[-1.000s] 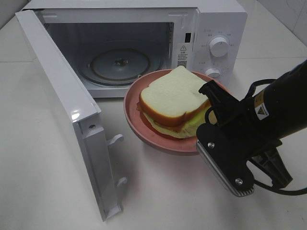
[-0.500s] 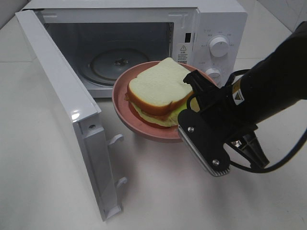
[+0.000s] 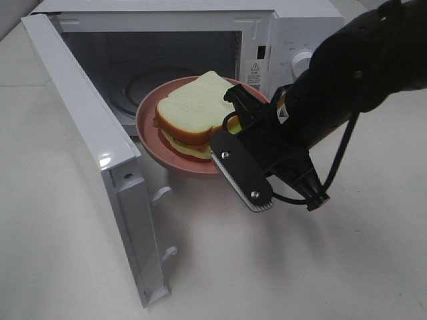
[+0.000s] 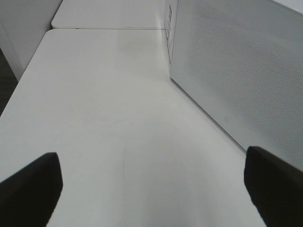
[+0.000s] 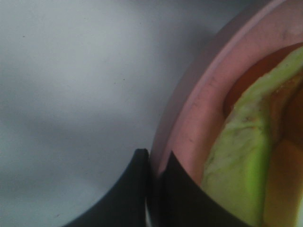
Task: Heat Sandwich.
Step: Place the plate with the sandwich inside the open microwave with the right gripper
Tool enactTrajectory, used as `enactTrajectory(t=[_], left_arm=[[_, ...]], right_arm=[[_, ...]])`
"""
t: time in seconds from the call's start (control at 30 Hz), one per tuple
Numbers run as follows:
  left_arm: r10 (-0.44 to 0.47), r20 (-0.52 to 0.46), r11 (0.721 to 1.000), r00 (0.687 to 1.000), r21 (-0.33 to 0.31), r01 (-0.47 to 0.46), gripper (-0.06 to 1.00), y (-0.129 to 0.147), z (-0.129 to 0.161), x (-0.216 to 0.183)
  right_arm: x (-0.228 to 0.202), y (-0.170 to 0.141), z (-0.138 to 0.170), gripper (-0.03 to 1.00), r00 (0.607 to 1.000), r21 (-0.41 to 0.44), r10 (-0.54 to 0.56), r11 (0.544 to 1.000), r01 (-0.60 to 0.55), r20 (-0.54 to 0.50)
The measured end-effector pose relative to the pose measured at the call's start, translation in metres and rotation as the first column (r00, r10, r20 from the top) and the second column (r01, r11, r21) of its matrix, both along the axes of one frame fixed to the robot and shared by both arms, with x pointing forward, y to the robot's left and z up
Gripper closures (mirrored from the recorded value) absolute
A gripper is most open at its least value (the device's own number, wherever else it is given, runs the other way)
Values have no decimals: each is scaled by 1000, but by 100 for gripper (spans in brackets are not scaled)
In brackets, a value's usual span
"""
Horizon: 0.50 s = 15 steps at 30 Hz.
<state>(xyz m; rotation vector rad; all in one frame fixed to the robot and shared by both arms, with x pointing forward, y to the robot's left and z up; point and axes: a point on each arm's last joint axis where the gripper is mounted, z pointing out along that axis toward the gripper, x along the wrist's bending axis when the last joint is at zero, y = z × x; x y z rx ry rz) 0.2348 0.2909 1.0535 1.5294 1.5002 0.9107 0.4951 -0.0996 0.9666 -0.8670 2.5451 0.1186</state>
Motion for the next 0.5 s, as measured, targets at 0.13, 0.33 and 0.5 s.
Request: enactTrajectory(t=[0.13,0.33,0.5], left_arm=[[0,0,1000,1000,0,0,-3,0,0,0],[0,0,1000,1000,0,0,-3,0,0,0],[0,0,1000,1000,0,0,-3,0,0,0]], right_arm=[[10,8,-3,92,1000,0,0,1000,0,0],[21,17,-6,92,1000,5,-2,1000,2,5],[32,27,-8,92,1000,15,-13,1000,13,-4]])
